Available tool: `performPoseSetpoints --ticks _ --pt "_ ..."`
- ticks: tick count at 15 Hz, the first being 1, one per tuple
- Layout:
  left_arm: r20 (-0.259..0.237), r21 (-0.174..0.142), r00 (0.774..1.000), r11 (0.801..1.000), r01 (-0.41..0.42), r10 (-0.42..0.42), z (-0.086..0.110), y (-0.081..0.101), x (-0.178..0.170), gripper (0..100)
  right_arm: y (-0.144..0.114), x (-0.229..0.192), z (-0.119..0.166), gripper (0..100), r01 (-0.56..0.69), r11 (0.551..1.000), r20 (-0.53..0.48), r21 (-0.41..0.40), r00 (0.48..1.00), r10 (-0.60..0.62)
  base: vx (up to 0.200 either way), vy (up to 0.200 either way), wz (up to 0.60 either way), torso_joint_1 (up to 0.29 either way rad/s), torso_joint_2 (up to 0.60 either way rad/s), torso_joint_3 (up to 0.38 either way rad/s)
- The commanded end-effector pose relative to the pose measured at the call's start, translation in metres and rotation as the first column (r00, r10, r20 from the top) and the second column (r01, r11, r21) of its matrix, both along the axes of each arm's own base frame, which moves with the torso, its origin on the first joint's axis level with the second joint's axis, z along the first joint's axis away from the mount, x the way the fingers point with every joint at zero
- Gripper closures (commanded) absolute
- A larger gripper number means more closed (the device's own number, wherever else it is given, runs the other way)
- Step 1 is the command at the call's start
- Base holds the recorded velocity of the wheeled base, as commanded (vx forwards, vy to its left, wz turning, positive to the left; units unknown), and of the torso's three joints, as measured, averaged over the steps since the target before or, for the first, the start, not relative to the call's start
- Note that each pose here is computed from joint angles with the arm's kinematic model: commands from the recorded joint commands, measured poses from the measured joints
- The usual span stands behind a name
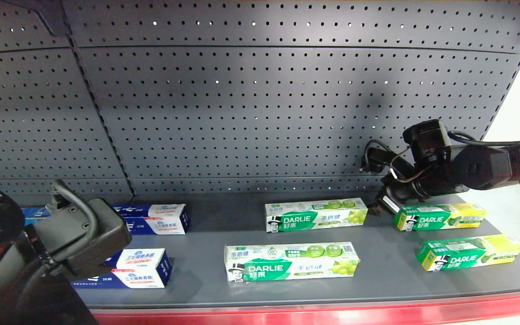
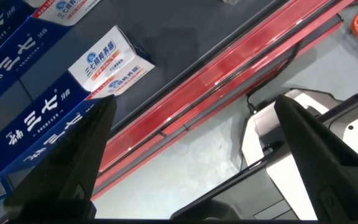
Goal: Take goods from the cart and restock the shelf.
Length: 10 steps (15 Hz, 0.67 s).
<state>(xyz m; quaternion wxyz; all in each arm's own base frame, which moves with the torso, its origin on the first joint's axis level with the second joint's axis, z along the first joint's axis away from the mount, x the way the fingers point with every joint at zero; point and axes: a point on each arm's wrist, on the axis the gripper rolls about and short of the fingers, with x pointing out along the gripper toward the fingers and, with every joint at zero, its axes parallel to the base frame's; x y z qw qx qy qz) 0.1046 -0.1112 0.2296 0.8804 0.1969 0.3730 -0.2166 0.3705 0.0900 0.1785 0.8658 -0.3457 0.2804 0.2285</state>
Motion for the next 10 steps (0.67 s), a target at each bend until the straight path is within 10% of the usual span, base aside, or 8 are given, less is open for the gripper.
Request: performPoseSetpoints --ticks 1,10 --pt "-0.002 0.002 1.000 1.000 0.000 0.000 -0.001 0.000 0.000 0 0.008 0.002 -0.003 0 -0.019 1.000 -0.005 -0.001 1.000 0.019 0.000 0.000 0.00 0.000 0.00 0.000" --pt "0.000 0.002 1.000 1.000 0.001 -0.001 0.000 0.000 0.000 0 0.032 0.001 0.000 0 -0.076 0.997 0.013 0.003 0.997 0.076 0.000 0.000 0.00 0.000 0.00 0.000"
